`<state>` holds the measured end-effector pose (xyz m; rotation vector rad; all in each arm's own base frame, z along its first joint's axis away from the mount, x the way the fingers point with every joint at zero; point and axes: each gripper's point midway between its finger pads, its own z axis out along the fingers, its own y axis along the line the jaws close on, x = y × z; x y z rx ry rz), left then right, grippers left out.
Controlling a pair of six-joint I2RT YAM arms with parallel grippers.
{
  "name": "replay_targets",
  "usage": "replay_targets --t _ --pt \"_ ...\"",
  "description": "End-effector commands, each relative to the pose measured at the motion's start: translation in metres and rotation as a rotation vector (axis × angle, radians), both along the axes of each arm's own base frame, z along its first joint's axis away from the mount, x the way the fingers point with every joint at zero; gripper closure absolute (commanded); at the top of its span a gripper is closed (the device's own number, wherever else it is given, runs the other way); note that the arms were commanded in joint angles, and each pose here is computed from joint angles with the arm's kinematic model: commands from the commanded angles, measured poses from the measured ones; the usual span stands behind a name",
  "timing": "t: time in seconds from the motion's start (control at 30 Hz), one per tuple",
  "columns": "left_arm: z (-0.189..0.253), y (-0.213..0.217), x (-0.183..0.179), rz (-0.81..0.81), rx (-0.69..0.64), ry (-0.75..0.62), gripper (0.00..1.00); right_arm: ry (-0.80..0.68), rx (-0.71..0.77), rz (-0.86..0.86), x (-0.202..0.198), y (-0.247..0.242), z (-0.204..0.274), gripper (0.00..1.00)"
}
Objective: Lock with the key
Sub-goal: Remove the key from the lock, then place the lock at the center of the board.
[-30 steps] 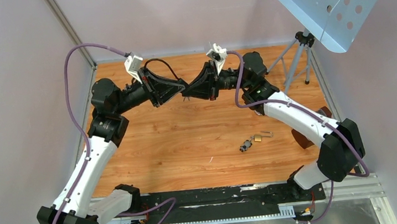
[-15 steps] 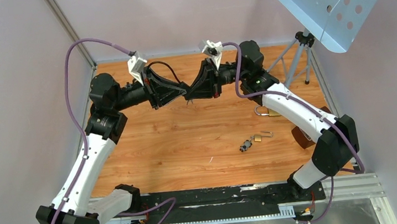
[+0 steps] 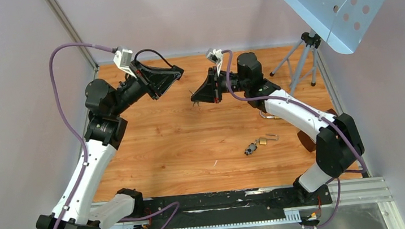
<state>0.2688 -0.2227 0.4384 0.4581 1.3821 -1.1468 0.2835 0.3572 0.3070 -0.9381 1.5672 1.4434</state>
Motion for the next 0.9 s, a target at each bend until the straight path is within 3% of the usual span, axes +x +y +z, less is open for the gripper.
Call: replay_targets --t 0.0,0.17,0.27,0.57,0.87 --pt "0.024 0.007 0.002 0.052 -0.033 -0.054 1.0 -0.094 0.002 -0.071 0.01 -0.005 0.009 1.0" --pt "0.004 0.012 0.015 0.112 0.047 -0.015 1.0 -0.076 -0.034 -0.176 0.03 -0.012 -0.001 1.0" --pt "-0.032 0.014 0.032 0.159 0.117 0.098 1.0 -0.043 -0.057 -0.306 0.051 -0.017 -0.012 1.0" --pt "-0.175 0.059 0.091 0.237 0.22 0.609 1.0 0.052 -0.097 -0.529 0.107 -0.015 -0.043 1.0" --pt "-0.28 0.116 0.116 0.317 0.175 0.939 1.0 0.131 -0.086 -0.573 0.142 0.027 -0.084 1.0"
